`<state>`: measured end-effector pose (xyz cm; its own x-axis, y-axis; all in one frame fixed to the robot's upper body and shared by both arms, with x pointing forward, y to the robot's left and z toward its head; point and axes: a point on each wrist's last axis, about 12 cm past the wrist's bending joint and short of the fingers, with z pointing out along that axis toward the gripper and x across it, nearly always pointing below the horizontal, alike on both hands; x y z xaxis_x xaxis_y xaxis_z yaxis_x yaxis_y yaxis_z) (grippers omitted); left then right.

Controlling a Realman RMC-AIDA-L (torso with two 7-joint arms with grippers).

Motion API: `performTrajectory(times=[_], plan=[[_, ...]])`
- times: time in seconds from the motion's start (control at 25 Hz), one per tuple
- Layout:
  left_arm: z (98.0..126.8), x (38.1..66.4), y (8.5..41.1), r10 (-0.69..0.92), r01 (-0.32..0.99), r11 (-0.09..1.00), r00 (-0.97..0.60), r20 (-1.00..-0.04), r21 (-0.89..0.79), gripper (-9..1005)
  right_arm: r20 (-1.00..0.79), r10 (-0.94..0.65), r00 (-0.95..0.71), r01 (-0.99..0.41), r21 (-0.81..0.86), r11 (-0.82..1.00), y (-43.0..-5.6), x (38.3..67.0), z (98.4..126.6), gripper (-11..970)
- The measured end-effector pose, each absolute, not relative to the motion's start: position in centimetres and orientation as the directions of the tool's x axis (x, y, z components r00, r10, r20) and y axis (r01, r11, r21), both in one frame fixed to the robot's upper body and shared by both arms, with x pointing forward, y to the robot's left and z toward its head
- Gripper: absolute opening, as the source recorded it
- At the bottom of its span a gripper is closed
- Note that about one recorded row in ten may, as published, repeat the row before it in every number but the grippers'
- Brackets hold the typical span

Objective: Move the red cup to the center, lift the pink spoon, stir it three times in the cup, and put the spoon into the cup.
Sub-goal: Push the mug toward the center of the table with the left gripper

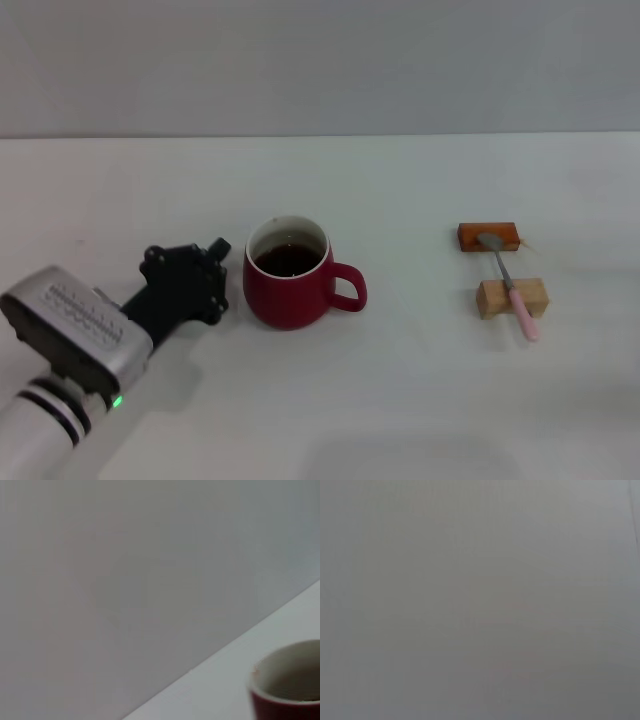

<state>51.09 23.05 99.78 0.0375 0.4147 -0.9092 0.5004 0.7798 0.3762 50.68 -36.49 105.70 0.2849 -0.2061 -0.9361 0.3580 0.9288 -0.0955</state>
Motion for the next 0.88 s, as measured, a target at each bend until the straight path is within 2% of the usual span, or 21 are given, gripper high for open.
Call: performTrajectory(times=[0.36,0.88], plan=[[100.4,53.8,23.3,0.480,0.501,0.750,0.036,-0.876,0.432,-2,-0.934,-0.210,0.291,0.365,-0.095,0.926,-36.6,50.5,105.7,653],[100.7,54.0,21.6,0.488,0.553,0.702,0.086,-0.869,0.449,-3,-0.935,-0.211,0.286,0.374,-0.094,0.923,-36.8,50.4,105.7,652]])
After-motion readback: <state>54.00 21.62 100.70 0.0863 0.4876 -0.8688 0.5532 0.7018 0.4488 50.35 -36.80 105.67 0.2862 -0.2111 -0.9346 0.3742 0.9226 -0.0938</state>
